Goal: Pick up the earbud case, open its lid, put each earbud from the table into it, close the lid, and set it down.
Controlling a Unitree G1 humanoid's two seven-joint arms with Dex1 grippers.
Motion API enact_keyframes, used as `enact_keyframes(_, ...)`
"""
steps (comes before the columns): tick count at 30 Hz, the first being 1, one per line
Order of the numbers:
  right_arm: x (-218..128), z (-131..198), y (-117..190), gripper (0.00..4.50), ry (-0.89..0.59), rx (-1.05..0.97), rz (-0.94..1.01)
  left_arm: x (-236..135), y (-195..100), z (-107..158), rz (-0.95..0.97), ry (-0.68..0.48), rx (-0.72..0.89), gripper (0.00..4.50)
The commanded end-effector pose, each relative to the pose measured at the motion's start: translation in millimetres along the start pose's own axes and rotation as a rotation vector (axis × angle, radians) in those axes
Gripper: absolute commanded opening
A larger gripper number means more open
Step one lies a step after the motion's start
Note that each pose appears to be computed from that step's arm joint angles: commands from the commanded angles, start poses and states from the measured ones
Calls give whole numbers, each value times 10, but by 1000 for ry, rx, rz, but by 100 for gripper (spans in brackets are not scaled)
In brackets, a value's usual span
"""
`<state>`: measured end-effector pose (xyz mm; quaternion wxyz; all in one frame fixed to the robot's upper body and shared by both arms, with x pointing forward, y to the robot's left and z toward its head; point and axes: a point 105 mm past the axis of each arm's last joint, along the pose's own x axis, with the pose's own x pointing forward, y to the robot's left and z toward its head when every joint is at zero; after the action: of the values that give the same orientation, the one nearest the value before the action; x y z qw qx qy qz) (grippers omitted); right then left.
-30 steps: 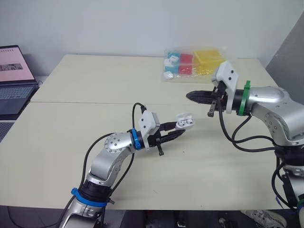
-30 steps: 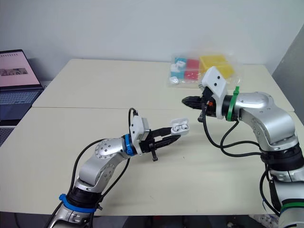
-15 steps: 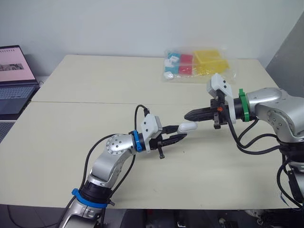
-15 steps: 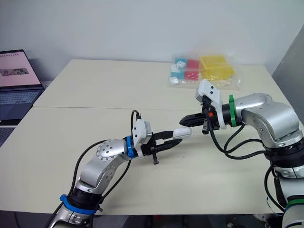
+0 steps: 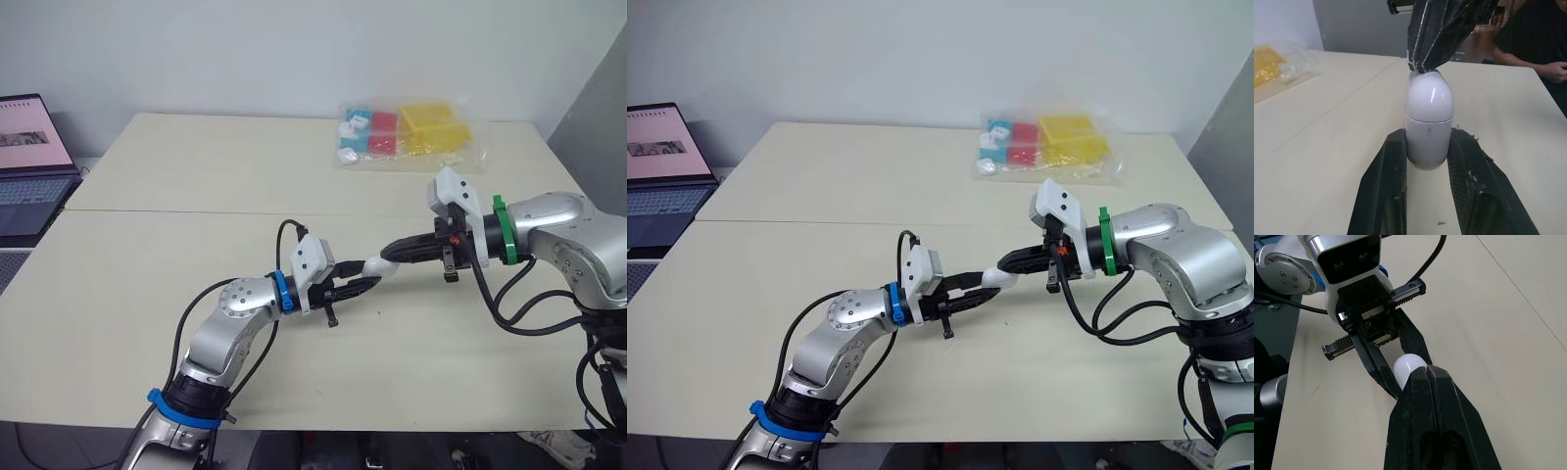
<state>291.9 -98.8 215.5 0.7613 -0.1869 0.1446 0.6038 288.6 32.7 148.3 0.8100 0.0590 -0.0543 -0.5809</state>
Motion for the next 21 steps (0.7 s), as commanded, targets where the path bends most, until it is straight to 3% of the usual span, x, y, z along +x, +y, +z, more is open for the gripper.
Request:
enact_keyframes(1, -68, 46, -31, 0, -17, -24, -55, 5, 39, 199, 6, -49, 26, 79)
enact_keyframes(6, -340, -41, -48, 0, -4, -96, -212, 37, 9, -155, -35, 139, -193, 79)
enact_keyframes(10, -419, -192, -15, 0, 40, -191, -291, 99, -12, -269, -23, 193, -392, 79)
enact_keyframes(14, -271, -470, 289, 0, 75, -178, -248, 128, 56, -601, 88, 341, -670, 79)
enact_keyframes(21, -223, -563, 312, 0, 95, -154, -276, 72, 75, -680, 126, 389, -858, 79)
